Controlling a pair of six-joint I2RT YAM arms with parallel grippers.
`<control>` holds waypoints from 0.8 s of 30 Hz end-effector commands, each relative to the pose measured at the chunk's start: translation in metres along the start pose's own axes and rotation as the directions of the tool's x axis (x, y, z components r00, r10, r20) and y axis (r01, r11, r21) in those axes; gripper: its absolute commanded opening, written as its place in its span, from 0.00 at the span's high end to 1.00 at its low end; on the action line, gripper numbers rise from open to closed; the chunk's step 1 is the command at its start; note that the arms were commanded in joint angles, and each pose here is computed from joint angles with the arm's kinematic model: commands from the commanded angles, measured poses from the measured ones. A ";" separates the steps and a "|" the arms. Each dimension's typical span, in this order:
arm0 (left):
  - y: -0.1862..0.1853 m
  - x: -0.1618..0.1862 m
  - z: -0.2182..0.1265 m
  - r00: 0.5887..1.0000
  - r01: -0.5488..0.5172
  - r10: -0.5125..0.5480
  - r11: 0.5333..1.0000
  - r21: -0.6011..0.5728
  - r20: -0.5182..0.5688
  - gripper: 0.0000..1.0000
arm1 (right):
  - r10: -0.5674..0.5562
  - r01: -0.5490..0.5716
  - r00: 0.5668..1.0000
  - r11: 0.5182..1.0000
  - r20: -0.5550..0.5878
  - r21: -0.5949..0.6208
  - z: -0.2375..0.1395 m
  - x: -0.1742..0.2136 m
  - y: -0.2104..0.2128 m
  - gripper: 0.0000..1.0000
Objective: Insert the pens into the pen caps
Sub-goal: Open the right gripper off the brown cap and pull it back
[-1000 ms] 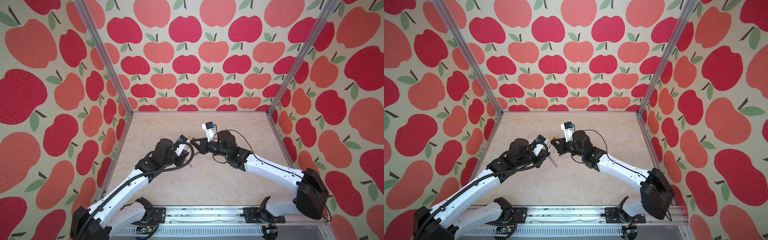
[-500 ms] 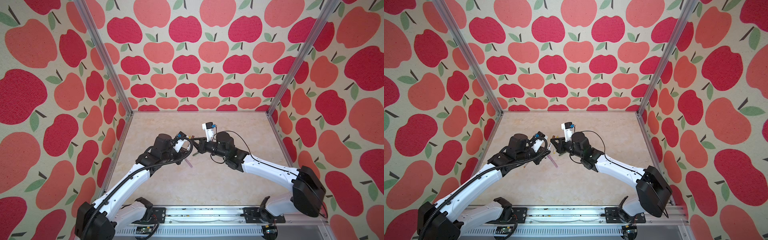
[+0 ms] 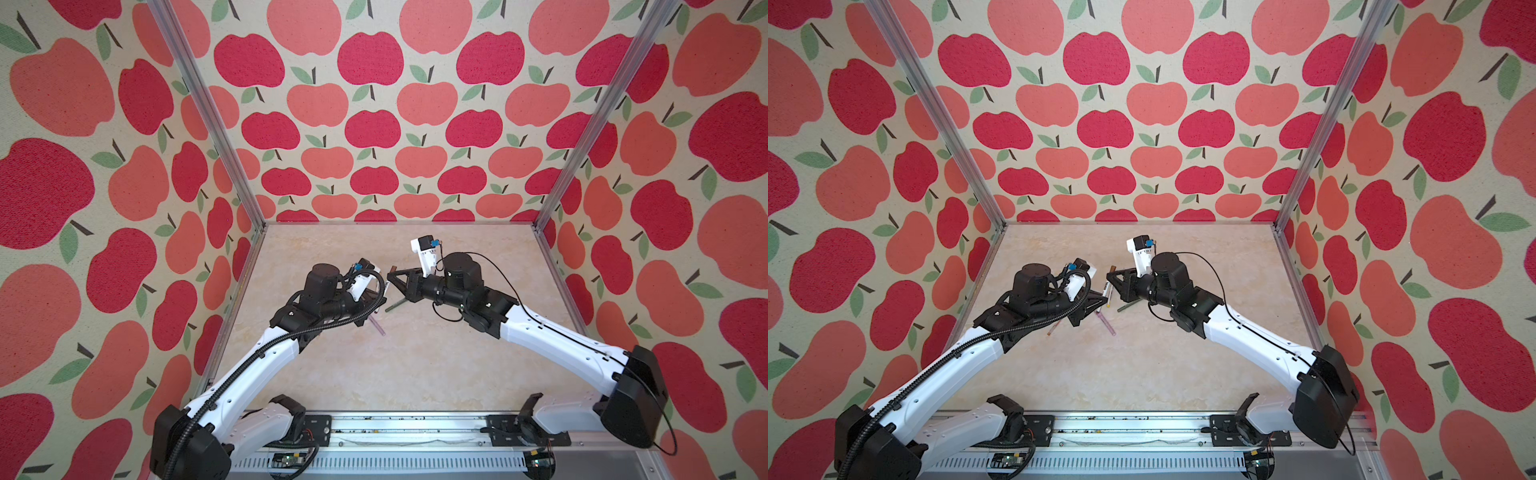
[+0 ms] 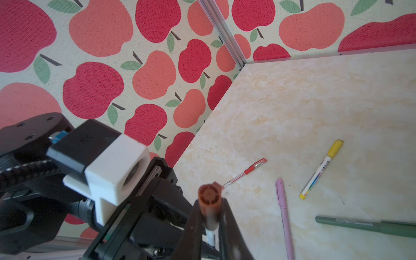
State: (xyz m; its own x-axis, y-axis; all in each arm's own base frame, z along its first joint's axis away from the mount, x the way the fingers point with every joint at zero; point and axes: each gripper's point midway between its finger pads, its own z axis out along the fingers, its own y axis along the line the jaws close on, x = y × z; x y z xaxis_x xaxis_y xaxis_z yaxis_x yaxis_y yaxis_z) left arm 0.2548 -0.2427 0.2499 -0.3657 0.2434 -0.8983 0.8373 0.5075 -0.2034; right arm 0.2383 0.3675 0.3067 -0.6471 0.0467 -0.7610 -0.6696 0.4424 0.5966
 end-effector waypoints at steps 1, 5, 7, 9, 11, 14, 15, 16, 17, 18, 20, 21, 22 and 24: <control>-0.018 -0.066 -0.017 0.965 -0.167 0.162 0.986 0.006 0.208 1.00 | -0.018 0.016 0.988 1.000 -0.151 -0.016 -0.038 0.023 0.008 0.73; -0.025 -0.051 -0.015 0.975 -0.160 0.155 0.987 0.020 0.157 1.00 | -0.046 0.044 0.998 0.998 -0.038 -0.035 -0.076 -0.015 0.019 0.56; -0.028 -0.045 -0.013 0.979 -0.159 0.154 0.987 0.026 0.130 1.00 | -0.056 0.055 0.998 0.998 -0.008 -0.036 -0.089 -0.023 0.022 0.51; -0.031 -0.037 -0.010 0.983 -0.160 0.156 0.987 0.031 0.097 1.00 | -0.065 0.065 0.998 0.998 0.015 -0.013 -0.099 -0.028 0.019 0.48; -0.036 -0.024 -0.005 0.986 -0.161 0.159 0.986 0.042 0.041 1.00 | -0.075 0.074 0.996 0.997 0.042 0.039 -0.110 -0.030 0.010 0.44; -0.043 0.002 0.007 0.978 -0.195 0.197 0.980 0.037 -0.064 1.00 | -0.071 0.058 0.995 0.983 0.066 0.173 -0.123 -0.028 -0.016 0.41; -0.046 0.008 0.011 0.972 -0.213 0.215 0.976 0.034 -0.092 1.00 | -0.065 0.049 0.996 0.972 0.065 0.231 -0.127 -0.026 -0.027 0.41; -0.047 0.017 0.016 0.964 -0.232 0.233 0.972 0.028 -0.126 1.00 | -0.057 0.035 0.996 0.952 0.062 0.305 -0.133 -0.023 -0.042 0.41; -0.050 0.023 0.020 0.956 -0.251 0.252 0.968 0.027 -0.148 1.00 | -0.051 0.025 0.997 0.925 0.058 0.379 -0.140 -0.020 -0.056 0.40; -0.051 0.032 0.027 0.949 -0.259 0.260 0.965 0.028 -0.181 1.00 | -0.048 0.019 0.997 0.900 0.056 0.435 -0.146 -0.018 -0.067 0.40; -0.054 0.050 0.040 0.922 -0.300 0.298 0.954 0.031 -0.246 1.00 | -0.050 0.009 0.997 0.854 0.066 0.520 -0.159 -0.013 -0.084 0.39; -0.054 0.058 0.046 0.908 -0.319 0.314 0.947 0.030 -0.278 1.00 | -0.050 0.002 0.996 0.844 0.076 0.537 -0.164 -0.012 -0.088 0.39; -0.053 0.070 0.053 0.879 -0.360 0.352 0.932 0.038 -0.321 1.00 | -0.047 -0.008 0.995 0.838 0.087 0.546 -0.167 -0.011 -0.091 0.39; -0.050 0.093 0.066 0.823 -0.417 0.402 0.907 0.055 -0.401 1.00 | -0.032 -0.027 0.995 0.838 0.099 0.545 -0.170 -0.007 -0.095 0.38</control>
State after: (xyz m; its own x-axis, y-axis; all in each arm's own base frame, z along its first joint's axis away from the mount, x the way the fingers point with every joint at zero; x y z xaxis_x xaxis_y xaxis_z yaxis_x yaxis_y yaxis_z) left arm 0.1980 -0.3081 0.1803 -0.1748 0.6079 -0.7746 0.9423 0.3313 0.0474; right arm 0.2430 0.1964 0.3148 -0.5846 0.1222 -0.8020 -0.4248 0.7961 0.4309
